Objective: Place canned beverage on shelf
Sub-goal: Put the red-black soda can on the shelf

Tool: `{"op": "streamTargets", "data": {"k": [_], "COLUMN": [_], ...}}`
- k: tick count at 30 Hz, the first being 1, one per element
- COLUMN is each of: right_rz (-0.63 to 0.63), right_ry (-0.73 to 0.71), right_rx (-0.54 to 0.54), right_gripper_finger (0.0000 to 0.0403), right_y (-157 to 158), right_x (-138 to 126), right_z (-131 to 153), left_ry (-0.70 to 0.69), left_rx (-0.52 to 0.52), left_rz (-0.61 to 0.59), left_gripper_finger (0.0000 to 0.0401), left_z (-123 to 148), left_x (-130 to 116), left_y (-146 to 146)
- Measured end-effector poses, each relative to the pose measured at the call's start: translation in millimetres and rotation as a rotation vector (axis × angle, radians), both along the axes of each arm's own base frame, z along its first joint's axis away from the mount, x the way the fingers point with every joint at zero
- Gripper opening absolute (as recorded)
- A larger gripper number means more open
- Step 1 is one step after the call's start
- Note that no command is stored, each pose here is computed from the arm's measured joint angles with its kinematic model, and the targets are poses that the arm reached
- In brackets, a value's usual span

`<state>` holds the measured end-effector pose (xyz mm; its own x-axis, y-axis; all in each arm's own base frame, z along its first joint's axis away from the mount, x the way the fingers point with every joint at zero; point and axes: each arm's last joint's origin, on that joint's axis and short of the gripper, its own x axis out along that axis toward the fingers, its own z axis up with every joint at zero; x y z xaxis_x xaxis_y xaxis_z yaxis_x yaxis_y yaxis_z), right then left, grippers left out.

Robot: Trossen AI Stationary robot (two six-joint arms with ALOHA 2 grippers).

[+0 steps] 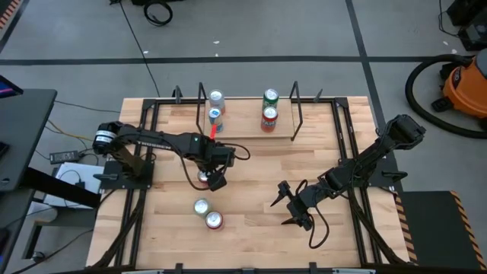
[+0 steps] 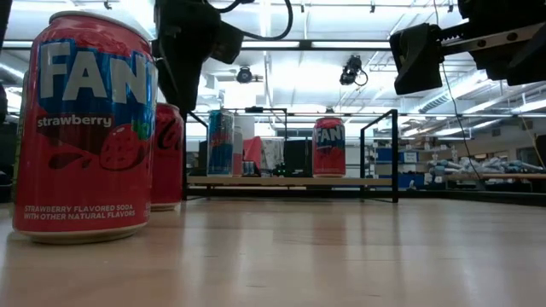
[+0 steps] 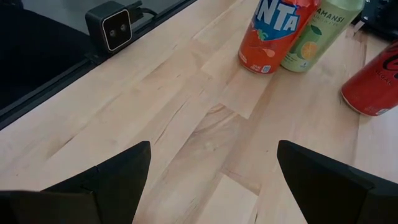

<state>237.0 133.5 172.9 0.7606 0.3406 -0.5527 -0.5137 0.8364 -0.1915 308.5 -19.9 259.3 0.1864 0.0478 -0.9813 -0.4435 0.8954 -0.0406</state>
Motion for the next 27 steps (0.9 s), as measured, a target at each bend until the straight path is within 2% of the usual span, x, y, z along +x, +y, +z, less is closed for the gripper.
{"op": "streamTargets", "data": {"k": [3, 10, 14, 19, 27], "right_rz": [0.000, 0.000, -0.002, 0.002, 0.002], "right_ry": [0.000, 0.001, 0.004, 0.007, 0.006], "right_rx": [0.000, 0.000, 0.007, 0.009, 0.010], "right_gripper_finger": [0.0362, 0.0362, 0.0362, 0.0362, 0.0362], "right_y": [0.0, 0.0, 0.1, 0.2, 0.2], "right_x": [0.0, 0.0, -0.1, -0.2, -0.1], "right_z": [0.0, 0.0, -0.1, -0.1, -0.1], "left_ry": [0.000, 0.007, 0.038, 0.080, 0.093], "left_rx": [-0.002, -0.004, 0.001, 0.028, 0.014], "left_rz": [0.004, 0.018, 0.018, 0.014, 0.045], "left_gripper_finger": [0.0344, 0.0396, 0.0397, 0.0397, 0.0397], "left_z": [0.0, -0.1, -3.3, -19.1, -42.7], "left_x": [0.0, -0.8, -4.2, -10.3, -16.7], "left_y": [-0.1, -0.4, -2.1, -7.6, -15.0]}}
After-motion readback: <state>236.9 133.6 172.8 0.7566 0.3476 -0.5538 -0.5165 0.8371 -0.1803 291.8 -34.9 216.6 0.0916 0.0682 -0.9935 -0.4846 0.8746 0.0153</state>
